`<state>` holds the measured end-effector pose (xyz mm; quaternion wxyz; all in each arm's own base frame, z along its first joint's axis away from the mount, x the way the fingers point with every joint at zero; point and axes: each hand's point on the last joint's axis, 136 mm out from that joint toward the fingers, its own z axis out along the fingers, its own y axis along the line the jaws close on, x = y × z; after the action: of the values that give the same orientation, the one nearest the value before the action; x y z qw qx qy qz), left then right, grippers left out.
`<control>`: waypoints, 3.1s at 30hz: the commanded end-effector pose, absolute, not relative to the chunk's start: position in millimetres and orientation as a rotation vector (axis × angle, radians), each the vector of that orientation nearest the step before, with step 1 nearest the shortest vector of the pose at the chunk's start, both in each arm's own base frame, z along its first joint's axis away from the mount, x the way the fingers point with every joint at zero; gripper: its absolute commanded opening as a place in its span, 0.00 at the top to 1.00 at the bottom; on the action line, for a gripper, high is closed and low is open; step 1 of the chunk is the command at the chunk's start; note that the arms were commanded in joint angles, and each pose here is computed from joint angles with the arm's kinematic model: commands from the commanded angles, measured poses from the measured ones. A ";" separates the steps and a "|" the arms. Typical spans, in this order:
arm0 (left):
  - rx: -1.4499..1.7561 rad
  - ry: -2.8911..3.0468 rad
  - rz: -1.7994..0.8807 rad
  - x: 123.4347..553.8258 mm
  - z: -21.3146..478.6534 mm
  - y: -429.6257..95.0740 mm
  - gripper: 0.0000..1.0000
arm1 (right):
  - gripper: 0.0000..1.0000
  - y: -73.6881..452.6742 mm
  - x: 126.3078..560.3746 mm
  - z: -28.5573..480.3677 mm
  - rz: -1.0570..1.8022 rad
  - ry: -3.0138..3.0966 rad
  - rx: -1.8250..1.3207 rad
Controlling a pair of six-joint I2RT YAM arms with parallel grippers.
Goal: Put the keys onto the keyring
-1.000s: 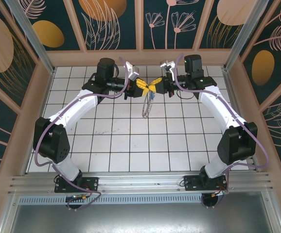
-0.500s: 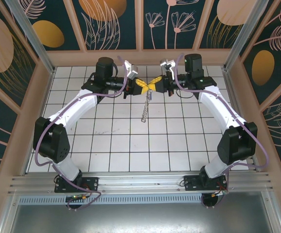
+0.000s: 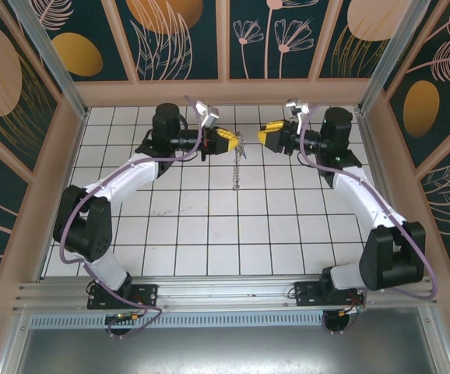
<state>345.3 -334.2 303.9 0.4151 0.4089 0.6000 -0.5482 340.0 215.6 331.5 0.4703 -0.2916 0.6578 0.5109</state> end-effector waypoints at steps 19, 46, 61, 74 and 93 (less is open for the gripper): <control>0.874 1.362 -1.521 335.5 339.9 -326.2 1.00 | 0.54 249.5 311.4 329.4 1.457 1.431 -0.663; 0.893 1.376 -1.556 332.7 336.6 -328.0 1.00 | 0.72 267.8 318.7 334.5 1.505 1.407 -0.729; 0.862 1.385 -1.531 339.7 339.8 -328.1 1.00 | 1.00 270.1 310.4 326.0 1.490 1.453 -0.764; 0.846 1.369 -1.536 340.4 345.0 -327.4 1.00 | 1.00 290.4 306.5 315.2 1.522 1.489 -0.815; 0.744 1.406 -1.552 347.4 342.4 -324.1 1.00 | 0.56 249.4 312.9 358.9 1.369 1.458 -0.585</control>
<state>350.3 -325.6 329.2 0.4265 0.3018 0.5854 -0.6199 307.6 255.4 342.0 0.4796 -0.2680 0.6132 0.5675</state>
